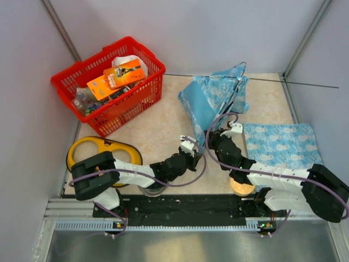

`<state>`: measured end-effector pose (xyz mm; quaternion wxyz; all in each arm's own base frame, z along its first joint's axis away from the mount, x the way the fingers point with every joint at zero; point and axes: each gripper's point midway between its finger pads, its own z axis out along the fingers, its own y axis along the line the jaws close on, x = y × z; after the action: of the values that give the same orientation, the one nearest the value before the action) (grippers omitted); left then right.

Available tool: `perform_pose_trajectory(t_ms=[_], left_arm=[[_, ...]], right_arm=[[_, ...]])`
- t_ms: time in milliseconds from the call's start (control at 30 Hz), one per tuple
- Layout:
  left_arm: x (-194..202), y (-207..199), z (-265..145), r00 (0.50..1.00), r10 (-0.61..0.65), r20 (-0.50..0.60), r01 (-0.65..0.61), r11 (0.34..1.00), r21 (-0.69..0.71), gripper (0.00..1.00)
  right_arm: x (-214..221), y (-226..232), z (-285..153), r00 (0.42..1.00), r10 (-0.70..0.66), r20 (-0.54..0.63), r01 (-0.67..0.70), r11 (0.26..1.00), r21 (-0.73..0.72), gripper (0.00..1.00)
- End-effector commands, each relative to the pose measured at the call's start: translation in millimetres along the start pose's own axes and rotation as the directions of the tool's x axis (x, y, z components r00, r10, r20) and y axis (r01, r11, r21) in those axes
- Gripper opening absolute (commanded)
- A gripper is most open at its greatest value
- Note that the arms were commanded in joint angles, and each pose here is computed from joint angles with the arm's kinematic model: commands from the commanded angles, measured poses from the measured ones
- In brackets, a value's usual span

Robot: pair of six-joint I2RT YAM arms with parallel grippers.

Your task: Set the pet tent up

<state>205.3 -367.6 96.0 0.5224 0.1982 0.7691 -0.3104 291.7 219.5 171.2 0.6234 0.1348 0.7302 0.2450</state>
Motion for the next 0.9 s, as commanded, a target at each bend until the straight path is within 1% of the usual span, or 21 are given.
perform_pose_trajectory(t_ms=[0,100,200,367,633,733,800,867], left_arm=[[52,-8,-23,0.977,0.076,-0.199,-0.062,0.995,0.076,0.0],[52,-2,-24,0.978,0.065,-0.198,-0.058,0.998,0.037,0.0],[49,-2,-25,0.979,0.06,-0.193,-0.054,0.998,0.035,0.0],[40,-15,-24,0.98,0.065,-0.186,-0.049,0.995,0.09,0.0],[36,-14,-32,0.983,0.057,-0.173,-0.04,0.995,0.096,0.0],[28,-12,-38,0.989,0.036,-0.146,-0.022,0.995,0.094,0.08],[23,-12,-43,0.992,0.023,-0.124,-0.01,0.995,0.098,0.16],[18,-11,-47,0.995,0.012,-0.102,-0.001,0.995,0.103,0.22]], right_arm=[[-45,-6,2,0.986,-0.002,0.169,-0.008,0.998,0.061,0.0],[-45,-4,-4,0.988,0.003,0.156,-0.006,1.0,0.023,0.0],[-44,1,-10,0.991,0.018,0.132,-0.015,1.0,-0.021,0.0],[-37,-3,-5,0.992,0.007,0.127,-0.007,1.0,-0.001,0.0],[-23,-4,3,0.994,-0.014,0.107,0.013,1.0,0.011,0.0],[-17,-7,1,0.996,-0.018,0.085,0.017,1.0,0.007,0.0],[-8,-12,-1,0.998,-0.022,0.064,0.022,1.0,0.008,0.0],[3,-18,-1,0.999,-0.031,0.042,0.031,0.999,0.008,0.0]])
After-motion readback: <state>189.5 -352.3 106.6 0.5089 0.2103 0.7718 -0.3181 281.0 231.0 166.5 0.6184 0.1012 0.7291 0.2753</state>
